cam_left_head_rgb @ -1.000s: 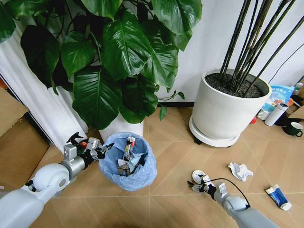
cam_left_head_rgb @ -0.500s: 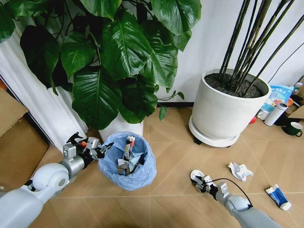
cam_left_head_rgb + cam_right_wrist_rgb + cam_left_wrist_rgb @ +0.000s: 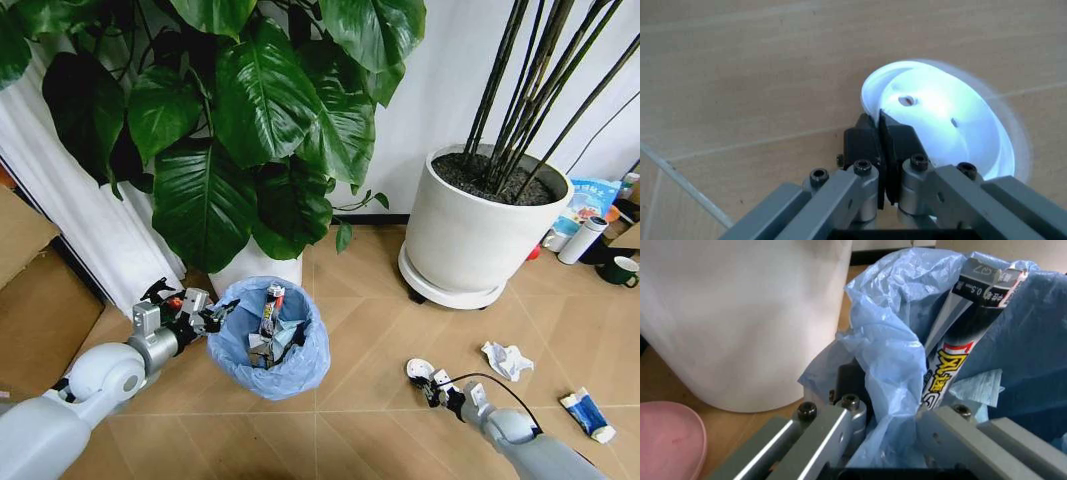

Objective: Pick up the trash bin and place the garbage on the floor into it.

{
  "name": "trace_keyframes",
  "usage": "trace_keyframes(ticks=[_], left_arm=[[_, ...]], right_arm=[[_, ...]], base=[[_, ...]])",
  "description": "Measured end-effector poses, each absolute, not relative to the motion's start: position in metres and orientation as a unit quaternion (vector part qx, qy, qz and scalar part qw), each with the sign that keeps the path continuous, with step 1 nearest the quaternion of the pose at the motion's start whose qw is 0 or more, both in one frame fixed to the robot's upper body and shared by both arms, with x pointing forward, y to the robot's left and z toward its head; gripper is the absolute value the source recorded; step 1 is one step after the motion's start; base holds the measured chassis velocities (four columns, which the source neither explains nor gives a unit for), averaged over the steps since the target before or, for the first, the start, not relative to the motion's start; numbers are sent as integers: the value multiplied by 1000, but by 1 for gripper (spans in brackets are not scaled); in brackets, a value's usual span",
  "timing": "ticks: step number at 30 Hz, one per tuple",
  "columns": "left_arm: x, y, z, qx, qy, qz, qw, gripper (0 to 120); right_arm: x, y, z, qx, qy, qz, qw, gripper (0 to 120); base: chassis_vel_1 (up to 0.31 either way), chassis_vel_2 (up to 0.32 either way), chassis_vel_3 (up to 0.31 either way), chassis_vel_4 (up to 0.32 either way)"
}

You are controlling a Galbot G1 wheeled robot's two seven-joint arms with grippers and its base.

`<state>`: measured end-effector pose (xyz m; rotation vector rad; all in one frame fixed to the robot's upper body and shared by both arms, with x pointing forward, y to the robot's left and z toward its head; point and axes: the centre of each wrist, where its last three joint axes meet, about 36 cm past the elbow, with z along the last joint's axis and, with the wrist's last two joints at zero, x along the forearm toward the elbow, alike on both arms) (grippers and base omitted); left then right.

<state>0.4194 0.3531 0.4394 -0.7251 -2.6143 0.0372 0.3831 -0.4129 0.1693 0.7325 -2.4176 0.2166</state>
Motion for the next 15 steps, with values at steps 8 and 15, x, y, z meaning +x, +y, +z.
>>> trace_keyframes(ticks=[8,15], left_arm=[[419,352,434,-261,-940,12,218,0],[423,348,428,-269,-937,12,223,0]], right_arm=[[392,-418,192,288,-915,79,271,0],[404,-412,224,313,-919,75,228,0]], base=[[0,0,0,0],[0,0,0,0]])
